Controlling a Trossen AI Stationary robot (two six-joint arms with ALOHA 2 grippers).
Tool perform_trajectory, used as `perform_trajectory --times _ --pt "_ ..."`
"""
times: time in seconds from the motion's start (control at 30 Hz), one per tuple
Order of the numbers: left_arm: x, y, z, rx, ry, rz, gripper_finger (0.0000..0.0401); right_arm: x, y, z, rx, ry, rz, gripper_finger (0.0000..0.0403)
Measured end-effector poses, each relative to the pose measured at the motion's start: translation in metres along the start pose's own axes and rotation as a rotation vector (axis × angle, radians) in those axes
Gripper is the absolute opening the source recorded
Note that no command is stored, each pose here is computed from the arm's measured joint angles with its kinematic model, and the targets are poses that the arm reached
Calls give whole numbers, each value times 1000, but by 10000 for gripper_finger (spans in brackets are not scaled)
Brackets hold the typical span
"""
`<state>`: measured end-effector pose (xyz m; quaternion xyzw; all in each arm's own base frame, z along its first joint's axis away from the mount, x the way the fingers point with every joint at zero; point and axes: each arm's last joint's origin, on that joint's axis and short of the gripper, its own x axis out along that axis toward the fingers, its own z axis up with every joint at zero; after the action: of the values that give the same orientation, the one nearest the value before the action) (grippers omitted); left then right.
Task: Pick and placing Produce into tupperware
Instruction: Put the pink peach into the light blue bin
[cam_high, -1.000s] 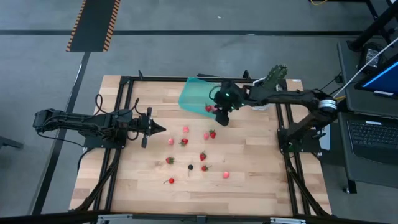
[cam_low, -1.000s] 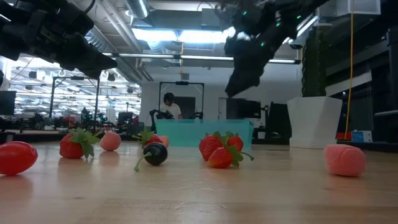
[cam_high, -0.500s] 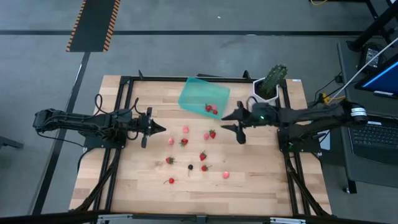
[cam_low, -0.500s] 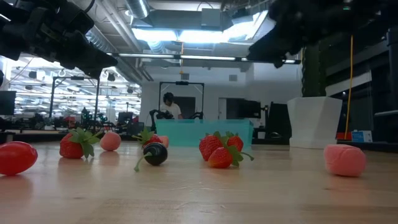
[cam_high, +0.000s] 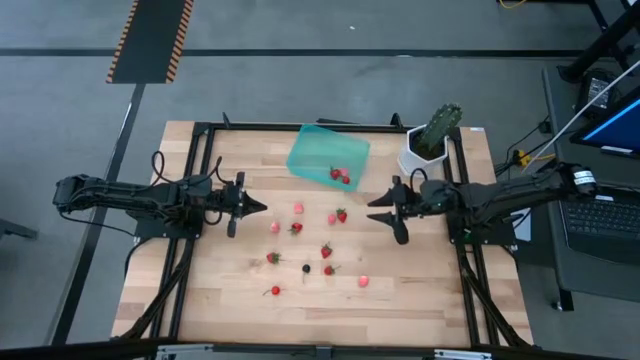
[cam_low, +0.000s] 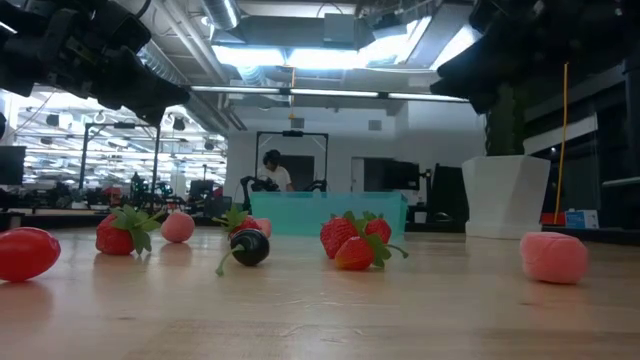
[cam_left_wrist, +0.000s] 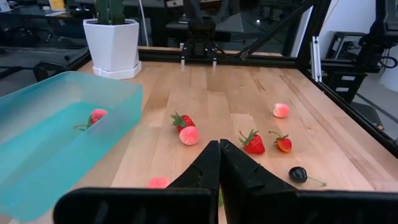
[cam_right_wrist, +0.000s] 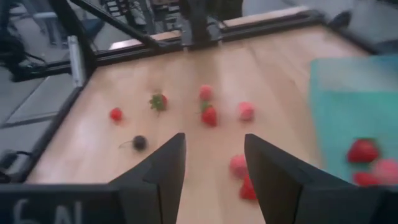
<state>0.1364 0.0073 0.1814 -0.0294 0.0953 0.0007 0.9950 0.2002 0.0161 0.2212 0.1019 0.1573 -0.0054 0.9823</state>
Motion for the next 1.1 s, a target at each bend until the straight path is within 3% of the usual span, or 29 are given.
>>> perform_trajectory --times 0.23,0.4,0.67,0.97,1.1 --pt "0 0 0 -5 0 0 0 0 6 -3 182 63 121 168" --pt "0 0 0 -6 1 0 0 1 6 -10 225 138 140 168" --pt "0 0 0 -7 2 0 0 17 28 1 130 204 192 168" --pt "0 0 0 -8 2 0 0 49 54 20 23 583 58 168" --pt "0 0 0 -8 3 1 0 63 65 24 6 657 48 167"
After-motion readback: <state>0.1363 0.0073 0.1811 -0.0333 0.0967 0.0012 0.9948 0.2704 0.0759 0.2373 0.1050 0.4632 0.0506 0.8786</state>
